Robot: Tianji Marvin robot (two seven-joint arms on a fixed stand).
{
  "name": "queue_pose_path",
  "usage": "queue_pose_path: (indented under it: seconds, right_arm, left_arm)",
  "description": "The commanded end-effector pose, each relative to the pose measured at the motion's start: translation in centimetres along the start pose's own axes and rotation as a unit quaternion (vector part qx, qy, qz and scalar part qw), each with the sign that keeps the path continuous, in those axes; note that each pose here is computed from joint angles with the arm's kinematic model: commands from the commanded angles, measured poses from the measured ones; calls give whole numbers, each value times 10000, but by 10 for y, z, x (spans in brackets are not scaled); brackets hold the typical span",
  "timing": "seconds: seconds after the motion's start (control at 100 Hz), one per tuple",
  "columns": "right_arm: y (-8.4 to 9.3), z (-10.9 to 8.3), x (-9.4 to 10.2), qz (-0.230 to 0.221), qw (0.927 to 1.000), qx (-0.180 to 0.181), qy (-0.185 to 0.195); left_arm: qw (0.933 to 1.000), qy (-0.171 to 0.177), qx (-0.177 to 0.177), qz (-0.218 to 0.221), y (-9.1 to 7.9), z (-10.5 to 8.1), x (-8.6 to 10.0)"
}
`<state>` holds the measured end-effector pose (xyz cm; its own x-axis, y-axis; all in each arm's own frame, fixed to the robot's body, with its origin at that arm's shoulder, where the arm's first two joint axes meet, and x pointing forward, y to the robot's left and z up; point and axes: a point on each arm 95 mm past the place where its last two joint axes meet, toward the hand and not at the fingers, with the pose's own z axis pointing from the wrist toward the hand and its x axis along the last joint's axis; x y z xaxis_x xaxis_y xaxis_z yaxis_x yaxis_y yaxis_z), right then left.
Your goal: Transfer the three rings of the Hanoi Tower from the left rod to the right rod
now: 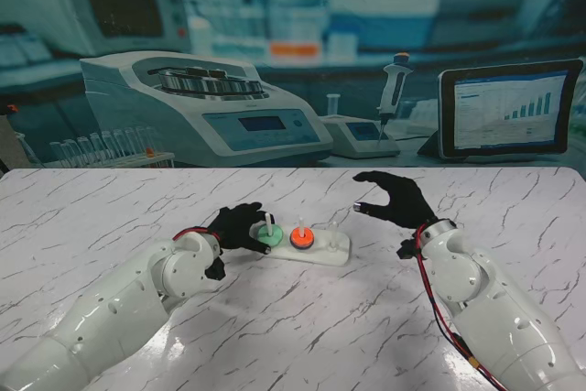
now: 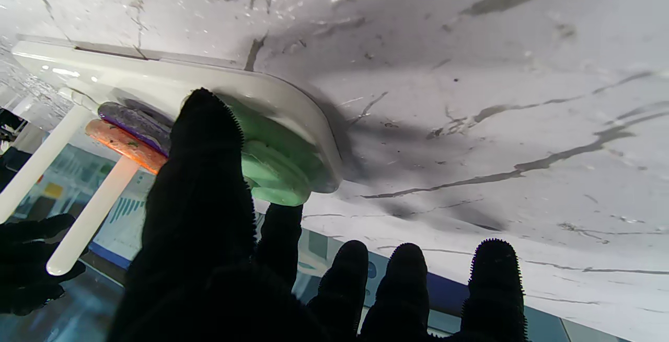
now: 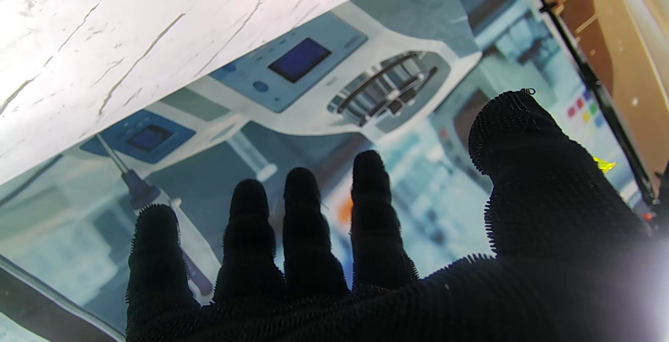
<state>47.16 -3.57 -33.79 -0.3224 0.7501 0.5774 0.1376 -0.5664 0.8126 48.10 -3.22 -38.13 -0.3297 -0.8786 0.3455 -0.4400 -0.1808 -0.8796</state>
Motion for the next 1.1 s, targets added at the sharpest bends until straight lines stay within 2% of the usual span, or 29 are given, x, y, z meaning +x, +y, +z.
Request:
queue_pose_path:
  seconds: [0.0,0.48,0.89,1.09]
  right_arm:
    - [-6,-1,2,68,10000,20,-1]
    - [-7,-1,2,76,10000,26,-8]
    - [-7,-2,2,82,10000,18,-6]
    - [-7,-1,2,80,10000,21,-4]
  left_arm:
    - [9999,150,-13,-23,0,0,7]
    - [9998,179,84,14,-10,-5,7]
    - [9998,196,-13,33,-20,-18,11]
    - [9996,257,59,43,-27,-22,15]
